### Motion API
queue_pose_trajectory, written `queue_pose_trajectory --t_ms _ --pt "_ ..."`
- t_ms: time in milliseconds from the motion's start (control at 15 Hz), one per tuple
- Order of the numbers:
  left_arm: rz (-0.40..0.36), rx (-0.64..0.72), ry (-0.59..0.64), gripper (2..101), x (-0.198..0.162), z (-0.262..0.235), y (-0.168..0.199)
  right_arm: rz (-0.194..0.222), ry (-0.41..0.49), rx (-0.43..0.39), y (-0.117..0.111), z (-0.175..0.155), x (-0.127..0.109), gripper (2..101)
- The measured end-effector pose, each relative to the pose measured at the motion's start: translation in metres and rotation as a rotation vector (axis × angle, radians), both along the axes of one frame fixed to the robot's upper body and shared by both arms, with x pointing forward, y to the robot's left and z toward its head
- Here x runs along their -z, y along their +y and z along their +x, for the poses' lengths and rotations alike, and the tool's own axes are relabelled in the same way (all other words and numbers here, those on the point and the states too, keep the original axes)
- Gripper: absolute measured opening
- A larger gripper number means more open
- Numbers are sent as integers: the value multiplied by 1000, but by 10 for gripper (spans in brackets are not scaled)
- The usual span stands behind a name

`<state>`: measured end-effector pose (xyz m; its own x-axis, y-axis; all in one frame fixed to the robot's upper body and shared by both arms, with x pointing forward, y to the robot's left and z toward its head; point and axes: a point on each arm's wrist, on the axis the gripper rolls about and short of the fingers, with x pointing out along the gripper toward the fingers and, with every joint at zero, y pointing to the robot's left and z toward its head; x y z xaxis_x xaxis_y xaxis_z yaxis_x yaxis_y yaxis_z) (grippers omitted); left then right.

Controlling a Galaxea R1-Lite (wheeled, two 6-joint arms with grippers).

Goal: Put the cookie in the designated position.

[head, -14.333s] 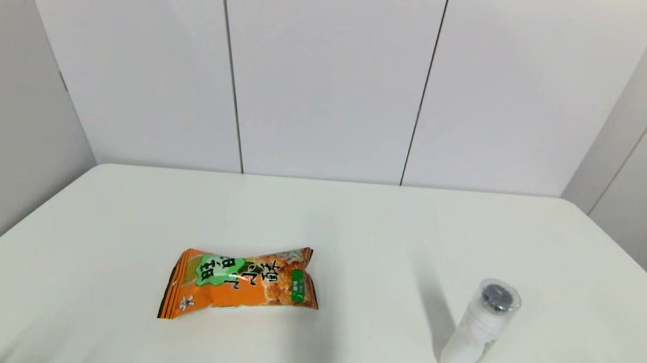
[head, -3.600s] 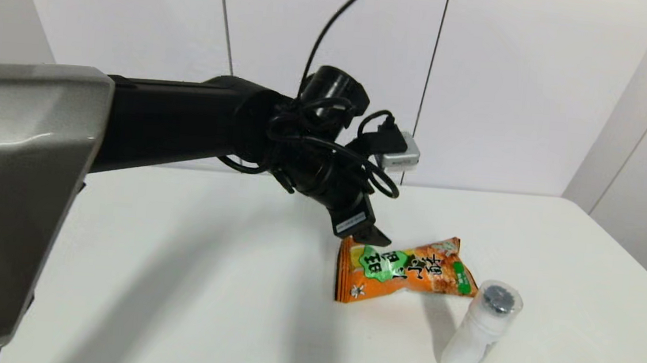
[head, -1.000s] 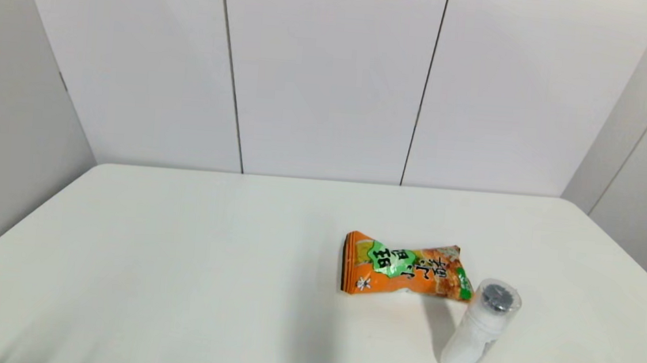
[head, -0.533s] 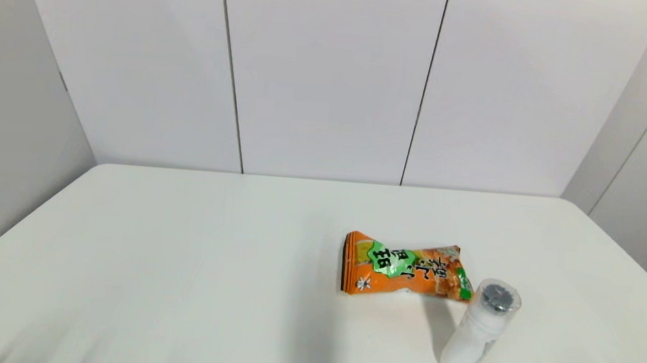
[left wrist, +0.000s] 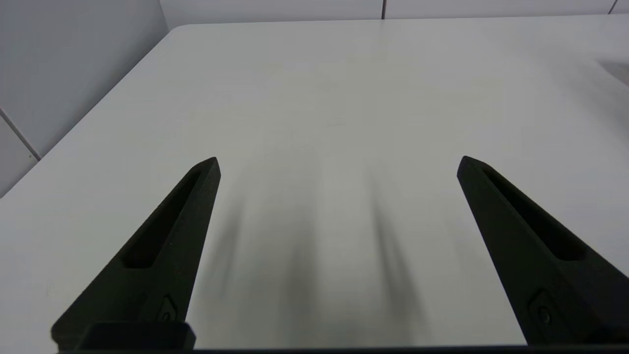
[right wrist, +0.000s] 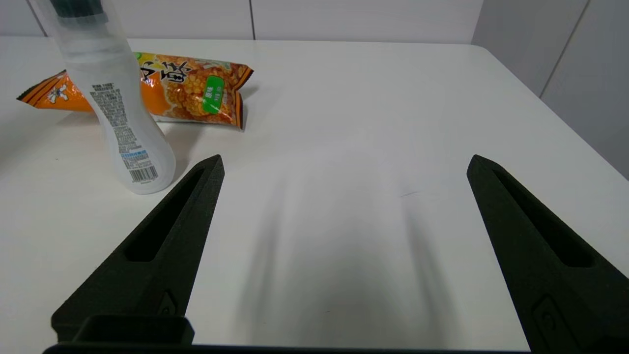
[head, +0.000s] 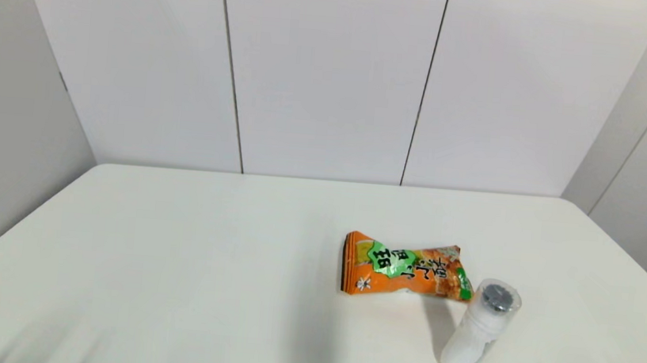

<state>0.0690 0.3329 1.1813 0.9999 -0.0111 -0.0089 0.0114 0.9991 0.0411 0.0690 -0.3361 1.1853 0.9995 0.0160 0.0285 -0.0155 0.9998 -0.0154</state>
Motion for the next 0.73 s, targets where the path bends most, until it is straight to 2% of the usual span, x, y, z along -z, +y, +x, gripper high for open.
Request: queue_pose_trajectory --t_ms 733 --pt "0 0 0 978 0 0 0 13 0 20 0 0 0 980"
